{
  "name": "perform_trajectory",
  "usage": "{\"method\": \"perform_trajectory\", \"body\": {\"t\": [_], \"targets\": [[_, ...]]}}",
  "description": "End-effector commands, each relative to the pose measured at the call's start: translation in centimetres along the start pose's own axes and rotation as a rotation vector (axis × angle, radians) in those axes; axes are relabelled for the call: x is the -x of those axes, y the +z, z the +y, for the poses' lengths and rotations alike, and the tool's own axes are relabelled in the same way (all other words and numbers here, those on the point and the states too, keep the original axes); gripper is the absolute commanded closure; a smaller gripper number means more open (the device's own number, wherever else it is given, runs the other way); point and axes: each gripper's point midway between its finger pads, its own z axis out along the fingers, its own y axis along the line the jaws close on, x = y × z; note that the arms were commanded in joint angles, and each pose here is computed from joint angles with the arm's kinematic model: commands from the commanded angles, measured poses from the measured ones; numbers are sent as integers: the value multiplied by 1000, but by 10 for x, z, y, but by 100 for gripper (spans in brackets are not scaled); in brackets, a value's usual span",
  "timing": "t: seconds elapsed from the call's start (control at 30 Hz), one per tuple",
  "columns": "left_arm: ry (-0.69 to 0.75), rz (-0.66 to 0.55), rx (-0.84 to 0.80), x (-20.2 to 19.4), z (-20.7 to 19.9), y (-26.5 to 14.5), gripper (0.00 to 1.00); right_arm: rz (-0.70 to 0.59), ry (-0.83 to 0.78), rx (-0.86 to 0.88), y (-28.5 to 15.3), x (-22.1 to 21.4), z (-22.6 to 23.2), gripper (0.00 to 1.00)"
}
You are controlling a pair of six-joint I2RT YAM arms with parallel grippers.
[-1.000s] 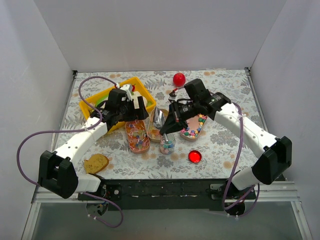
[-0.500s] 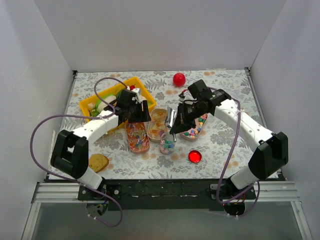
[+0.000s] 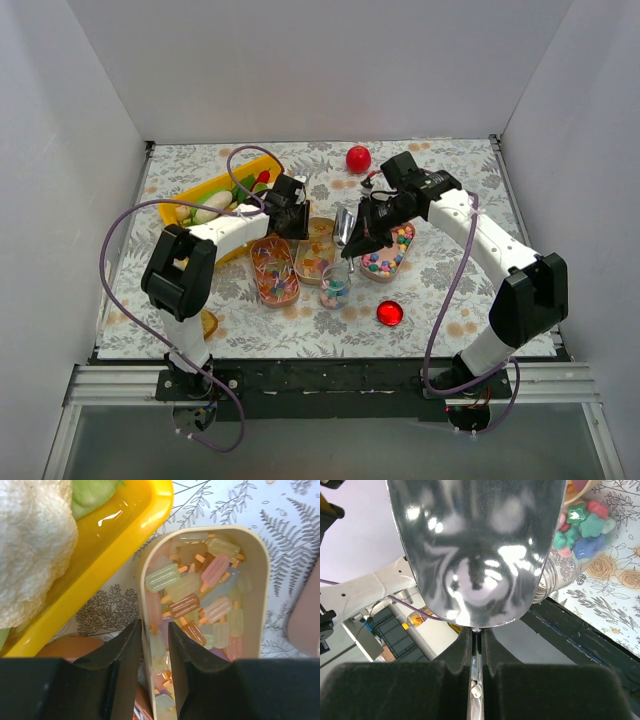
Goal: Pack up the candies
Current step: Adjust the storage box at the center of the board.
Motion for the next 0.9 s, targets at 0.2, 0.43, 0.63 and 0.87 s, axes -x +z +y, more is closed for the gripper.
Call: {"method": "perform_trajectory", "body": {"t": [0.2,0.43,0.63,0.87], "targets": [[9,4,59,5,6,-2,91,-20,-42,68,-16,11,5,99],[24,1,54,6,-18,5,100,-19,-16,97,-25,16,-2,99],[5,-4,48,17,-47,25,100,-15,42,83,-30,20,-18,99],[-22,-4,34,26,-78,45,100,28,110,83,-23,5,-38,99]]}}
